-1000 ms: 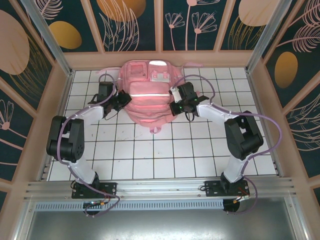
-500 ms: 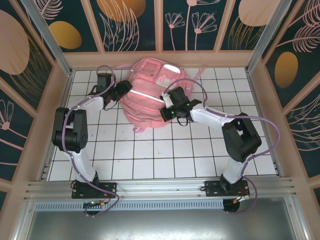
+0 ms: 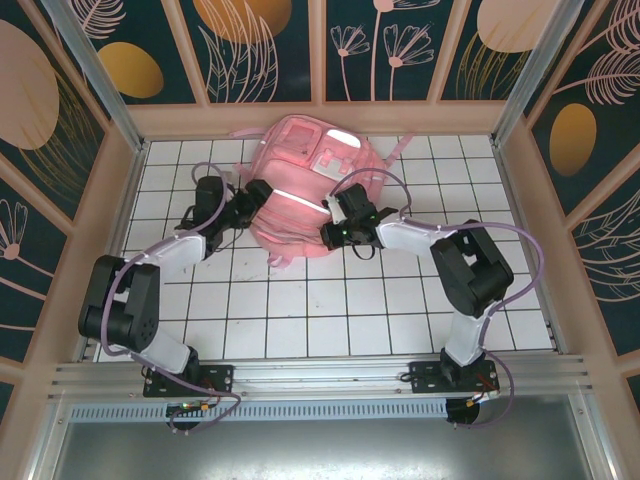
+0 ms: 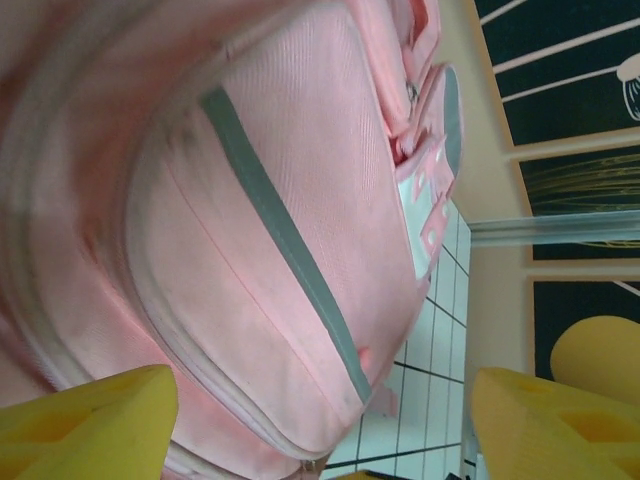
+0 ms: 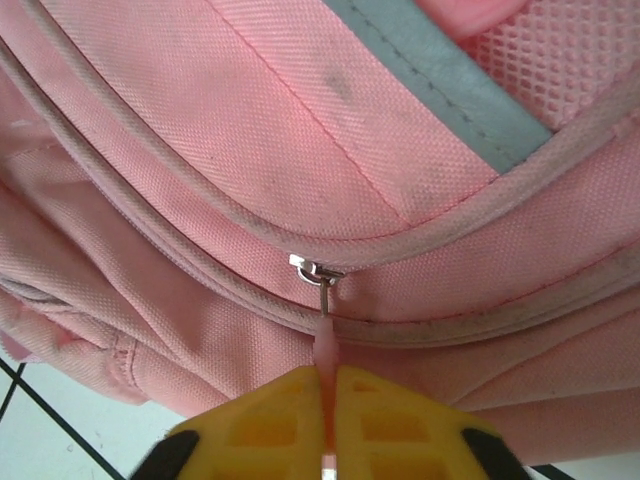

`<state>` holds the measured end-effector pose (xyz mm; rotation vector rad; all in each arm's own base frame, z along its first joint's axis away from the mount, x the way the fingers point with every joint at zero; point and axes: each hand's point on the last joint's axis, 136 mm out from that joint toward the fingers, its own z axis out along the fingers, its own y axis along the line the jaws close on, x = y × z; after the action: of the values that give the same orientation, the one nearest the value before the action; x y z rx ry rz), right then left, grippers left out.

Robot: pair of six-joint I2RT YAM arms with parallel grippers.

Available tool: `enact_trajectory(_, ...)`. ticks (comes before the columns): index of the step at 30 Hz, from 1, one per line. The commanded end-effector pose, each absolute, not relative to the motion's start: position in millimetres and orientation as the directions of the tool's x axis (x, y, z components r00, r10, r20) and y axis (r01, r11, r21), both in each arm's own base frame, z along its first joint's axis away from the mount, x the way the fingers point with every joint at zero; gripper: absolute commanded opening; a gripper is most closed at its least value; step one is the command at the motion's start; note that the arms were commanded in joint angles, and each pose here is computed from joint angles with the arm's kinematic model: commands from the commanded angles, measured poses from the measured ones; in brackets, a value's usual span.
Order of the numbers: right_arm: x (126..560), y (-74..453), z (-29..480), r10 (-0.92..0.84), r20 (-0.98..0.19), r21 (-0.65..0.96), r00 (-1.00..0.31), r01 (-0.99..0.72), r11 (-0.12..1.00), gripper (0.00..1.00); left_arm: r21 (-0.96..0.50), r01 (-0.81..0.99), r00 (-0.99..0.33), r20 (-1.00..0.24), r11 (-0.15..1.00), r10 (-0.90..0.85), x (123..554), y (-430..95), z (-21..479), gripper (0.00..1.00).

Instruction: Pack the student bag

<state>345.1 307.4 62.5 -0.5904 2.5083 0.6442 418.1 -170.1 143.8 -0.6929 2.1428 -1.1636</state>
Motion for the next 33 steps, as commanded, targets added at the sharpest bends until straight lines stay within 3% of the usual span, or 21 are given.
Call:
enact_trajectory(1, 348, 311, 50, -0.305, -0.528, 0.286, -0.793, -0.504, 0.815, 0.19, -0.894, -0.179, -0.644, -0.209, 0.411, -0.736, 427, -172, 138, 0.76)
enact_trajectory(5, 355, 312, 41, -0.338, -0.518, 0.226, -0.786, -0.507, 0.832, 0.29, -0.866, -0.233, -0.651, -0.199, 0.443, -0.733, 429, -170, 106, 0.76)
enact_trajectory(6, 355, 313, 39, -0.345, -0.517, 0.217, -0.784, -0.510, 0.833, 0.28, -0.863, -0.239, -0.655, -0.195, 0.445, -0.730, 429, -170, 102, 0.76)
enact_trajectory(8, 357, 311, 37, -0.347, -0.516, 0.199, -0.783, -0.503, 0.841, 0.09, -0.855, -0.250, -0.666, -0.189, 0.454, -0.722, 430, -172, 93, 0.75)
enact_trajectory(10, 356, 311, 41, -0.347, -0.525, 0.196, -0.777, -0.507, 0.840, 0.00, -0.850, -0.252, -0.667, -0.194, 0.463, -0.719, 433, -171, 92, 0.75)
enact_trajectory(19, 343, 341, 133, -0.270, -0.669, 0.341, -0.693, -0.609, 0.716, 0.00, -0.900, -0.184, -0.686, -0.171, 0.395, -0.708, 433, -194, 138, 0.77)
enact_trajectory(24, 333, 350, 181, -0.211, -0.735, 0.394, -0.644, -0.659, 0.641, 0.00, -0.909, -0.216, -0.699, -0.111, 0.357, -0.706, 427, -208, 126, 0.78)
enact_trajectory(28, 323, 354, 184, -0.216, -0.727, 0.426, -0.652, -0.675, 0.602, 0.00, -0.901, -0.254, -0.694, -0.085, 0.353, -0.715, 432, -213, 103, 0.76)
enact_trajectory(30, 317, 355, 179, -0.224, -0.715, 0.442, -0.663, -0.676, 0.589, 0.00, -0.897, -0.261, -0.680, -0.092, 0.358, -0.727, 438, -211, 98, 0.71)
enact_trajectory(33, 310, 353, 168, -0.244, -0.692, 0.445, -0.679, -0.669, 0.595, 0.00, -0.890, -0.261, -0.658, -0.120, 0.375, -0.743, 449, -209, 92, 0.40)
